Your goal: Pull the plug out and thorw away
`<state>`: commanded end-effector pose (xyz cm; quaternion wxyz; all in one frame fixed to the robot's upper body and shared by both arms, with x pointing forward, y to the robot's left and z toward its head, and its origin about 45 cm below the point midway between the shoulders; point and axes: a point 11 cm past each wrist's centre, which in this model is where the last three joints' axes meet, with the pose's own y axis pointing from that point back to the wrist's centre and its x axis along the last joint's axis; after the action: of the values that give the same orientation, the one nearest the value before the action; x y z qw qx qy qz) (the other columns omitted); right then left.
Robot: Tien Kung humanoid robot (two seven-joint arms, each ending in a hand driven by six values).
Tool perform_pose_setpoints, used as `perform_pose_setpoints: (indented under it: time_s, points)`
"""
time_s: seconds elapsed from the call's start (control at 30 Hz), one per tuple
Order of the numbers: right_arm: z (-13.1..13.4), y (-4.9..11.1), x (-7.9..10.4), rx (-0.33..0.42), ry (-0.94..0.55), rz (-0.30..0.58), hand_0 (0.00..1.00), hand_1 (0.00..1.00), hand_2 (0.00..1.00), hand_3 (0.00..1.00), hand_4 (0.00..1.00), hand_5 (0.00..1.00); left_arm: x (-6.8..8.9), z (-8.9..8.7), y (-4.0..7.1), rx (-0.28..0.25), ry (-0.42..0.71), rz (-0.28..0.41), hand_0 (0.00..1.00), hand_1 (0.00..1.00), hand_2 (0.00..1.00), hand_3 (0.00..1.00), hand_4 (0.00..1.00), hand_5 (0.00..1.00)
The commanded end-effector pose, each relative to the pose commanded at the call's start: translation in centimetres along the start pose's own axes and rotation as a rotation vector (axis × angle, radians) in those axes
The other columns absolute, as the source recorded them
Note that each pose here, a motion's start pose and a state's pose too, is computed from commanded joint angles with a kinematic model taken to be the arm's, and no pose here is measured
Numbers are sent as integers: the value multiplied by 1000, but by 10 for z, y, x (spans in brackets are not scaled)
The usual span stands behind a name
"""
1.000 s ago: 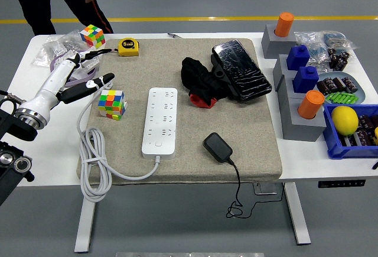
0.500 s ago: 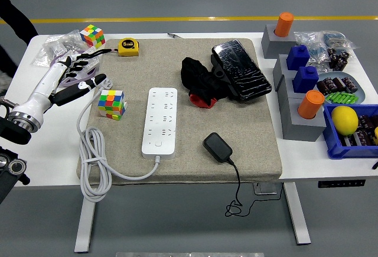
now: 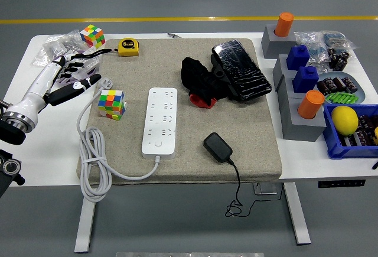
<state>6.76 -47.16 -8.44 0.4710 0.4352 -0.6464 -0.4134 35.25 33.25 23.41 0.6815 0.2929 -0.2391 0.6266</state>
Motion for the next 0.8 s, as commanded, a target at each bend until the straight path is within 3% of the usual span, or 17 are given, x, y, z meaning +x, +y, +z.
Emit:
perform_pose_setpoints:
  time_s: [0.8]
  points:
    - [-8,0,-1,4,47,-2,621,670,693,616,968,419,7,1,-1,6,-17,-12,702,750,762,869,998,779]
